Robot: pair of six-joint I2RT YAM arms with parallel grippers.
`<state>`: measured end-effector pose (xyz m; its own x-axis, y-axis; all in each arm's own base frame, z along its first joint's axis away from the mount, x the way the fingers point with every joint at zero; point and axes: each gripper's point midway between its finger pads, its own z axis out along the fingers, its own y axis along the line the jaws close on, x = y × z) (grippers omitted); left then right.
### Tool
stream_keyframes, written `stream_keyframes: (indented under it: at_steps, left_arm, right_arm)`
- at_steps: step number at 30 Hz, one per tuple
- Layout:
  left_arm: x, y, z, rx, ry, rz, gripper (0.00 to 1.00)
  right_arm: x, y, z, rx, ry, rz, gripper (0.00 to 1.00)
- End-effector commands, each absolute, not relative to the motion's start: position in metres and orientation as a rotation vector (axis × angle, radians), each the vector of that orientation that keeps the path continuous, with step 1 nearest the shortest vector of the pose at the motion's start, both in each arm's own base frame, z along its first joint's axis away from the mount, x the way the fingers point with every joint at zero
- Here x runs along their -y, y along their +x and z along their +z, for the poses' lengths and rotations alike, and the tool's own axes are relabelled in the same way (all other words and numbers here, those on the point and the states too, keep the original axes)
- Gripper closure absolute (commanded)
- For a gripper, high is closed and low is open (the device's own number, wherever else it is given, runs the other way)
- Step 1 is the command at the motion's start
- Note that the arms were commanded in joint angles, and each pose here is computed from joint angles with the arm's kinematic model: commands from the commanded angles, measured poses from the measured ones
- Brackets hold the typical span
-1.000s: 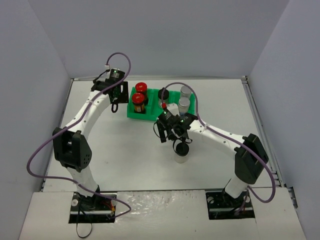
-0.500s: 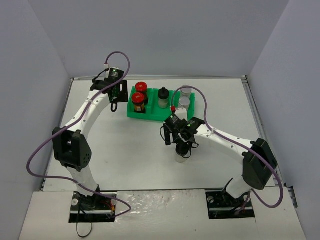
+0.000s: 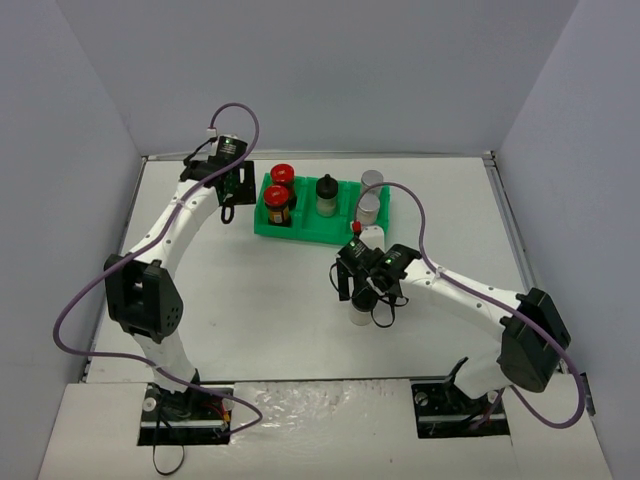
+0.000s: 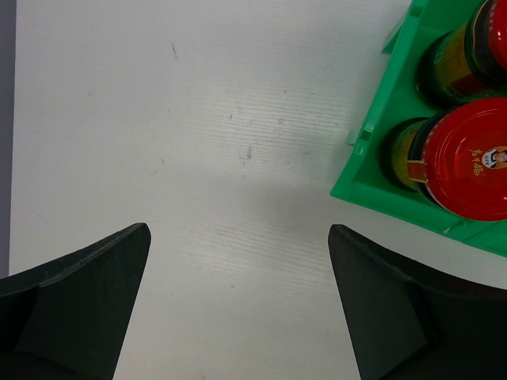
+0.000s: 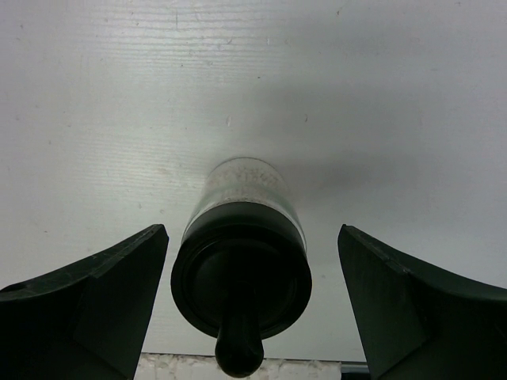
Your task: Organize the condiment bottles
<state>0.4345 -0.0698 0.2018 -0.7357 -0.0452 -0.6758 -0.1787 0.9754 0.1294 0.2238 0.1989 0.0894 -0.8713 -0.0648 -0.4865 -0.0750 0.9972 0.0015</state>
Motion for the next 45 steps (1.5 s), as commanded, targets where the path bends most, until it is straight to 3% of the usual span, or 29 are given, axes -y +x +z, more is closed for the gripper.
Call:
stream_keyframes:
  at_steps: [1, 24, 29, 32, 36, 38, 40, 45]
  left_arm:
    - [0.066, 0.439, 0.233, -2.294, -0.191, 0.204, 0.06]
    - [0.065, 0.438, 0.229, -2.297, -0.195, 0.207, 0.06]
    - [0.064, 0.438, 0.229, -2.298, -0.195, 0.211, 0.06]
    - [0.061, 0.438, 0.228, -2.299, -0.202, 0.215, 0.06]
    - [0.060, 0.438, 0.228, -2.300, -0.205, 0.216, 0.06]
    - [0.060, 0.438, 0.227, -2.302, -0.204, 0.215, 0.06]
    - [0.060, 0.438, 0.228, -2.299, -0.205, 0.215, 0.06]
    - [0.059, 0.437, 0.227, -2.301, -0.206, 0.218, 0.06]
  right_arm:
    - [-0.197, 0.217, 0.099, -2.621, -0.077, 0.043, 0.16]
    - [-0.190, 0.194, 0.093, -2.662, -0.090, 0.004, 0.20]
    - [-0.192, 0.196, 0.089, -2.663, -0.105, -0.015, 0.24]
    - [-0.191, 0.197, 0.089, -2.663, -0.103, -0.016, 0.37]
    - [-0.193, 0.196, 0.085, -2.669, -0.107, -0.016, 0.63]
    - [-0.194, 0.195, 0.083, -2.679, -0.113, -0.009, 0.84]
    - [-0.196, 0.197, 0.085, -2.673, -0.112, -0.004, 0.98]
    - [-0.204, 0.205, 0.100, -2.628, -0.127, 0.022, 1.00]
